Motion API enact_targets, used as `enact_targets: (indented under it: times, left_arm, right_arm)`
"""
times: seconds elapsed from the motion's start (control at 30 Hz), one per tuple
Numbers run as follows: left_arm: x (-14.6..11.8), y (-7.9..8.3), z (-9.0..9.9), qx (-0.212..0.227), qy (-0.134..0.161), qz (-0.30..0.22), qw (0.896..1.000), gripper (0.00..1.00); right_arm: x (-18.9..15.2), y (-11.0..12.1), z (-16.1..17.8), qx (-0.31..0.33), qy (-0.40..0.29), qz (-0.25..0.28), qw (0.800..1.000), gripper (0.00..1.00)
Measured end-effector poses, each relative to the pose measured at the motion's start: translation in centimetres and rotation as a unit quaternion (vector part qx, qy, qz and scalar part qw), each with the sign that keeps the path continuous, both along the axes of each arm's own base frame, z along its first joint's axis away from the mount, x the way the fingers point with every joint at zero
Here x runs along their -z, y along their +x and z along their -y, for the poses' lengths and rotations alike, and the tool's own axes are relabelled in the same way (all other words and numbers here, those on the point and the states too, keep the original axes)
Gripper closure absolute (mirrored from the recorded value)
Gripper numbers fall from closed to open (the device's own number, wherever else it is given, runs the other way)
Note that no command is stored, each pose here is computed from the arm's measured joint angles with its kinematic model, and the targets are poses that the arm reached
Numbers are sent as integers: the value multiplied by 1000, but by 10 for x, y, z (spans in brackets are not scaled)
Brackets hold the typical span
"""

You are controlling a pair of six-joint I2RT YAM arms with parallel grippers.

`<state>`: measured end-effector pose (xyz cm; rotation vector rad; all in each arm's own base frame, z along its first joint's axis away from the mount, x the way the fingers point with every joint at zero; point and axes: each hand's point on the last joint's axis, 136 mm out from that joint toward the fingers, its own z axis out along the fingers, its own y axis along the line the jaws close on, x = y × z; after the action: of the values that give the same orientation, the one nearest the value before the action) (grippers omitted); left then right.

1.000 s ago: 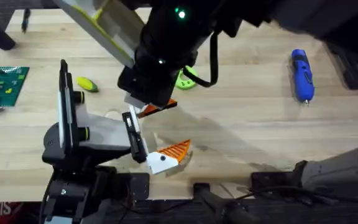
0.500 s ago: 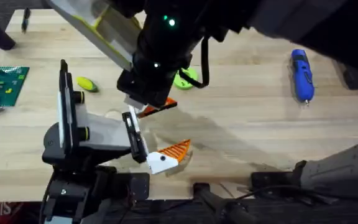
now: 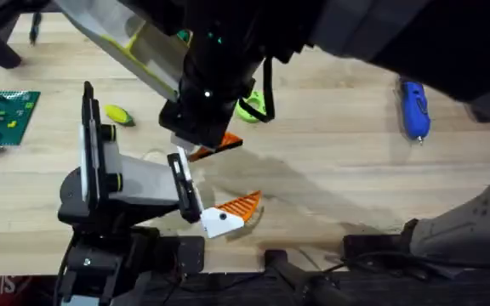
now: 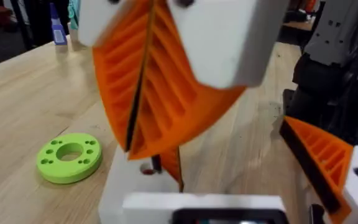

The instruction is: Pick up the gripper from the table and insert it into the empty holder that is missing its gripper. Then pick up a screw, insert it into the mounting hole, and use the screwdriver to tighten it. Finally, clean up the table by picking up the vegetable and placing it into the bucket.

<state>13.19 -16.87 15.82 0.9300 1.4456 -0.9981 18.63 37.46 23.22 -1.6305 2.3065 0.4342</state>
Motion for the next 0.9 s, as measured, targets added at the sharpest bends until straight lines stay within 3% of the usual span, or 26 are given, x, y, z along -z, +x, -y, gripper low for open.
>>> enact_targets:
  times: [0.9]
  left_arm:
    - [0,0,0,0,1,2,1000,15]
  right_arm:
    - [0,7,1,8,-6,19,1000,995]
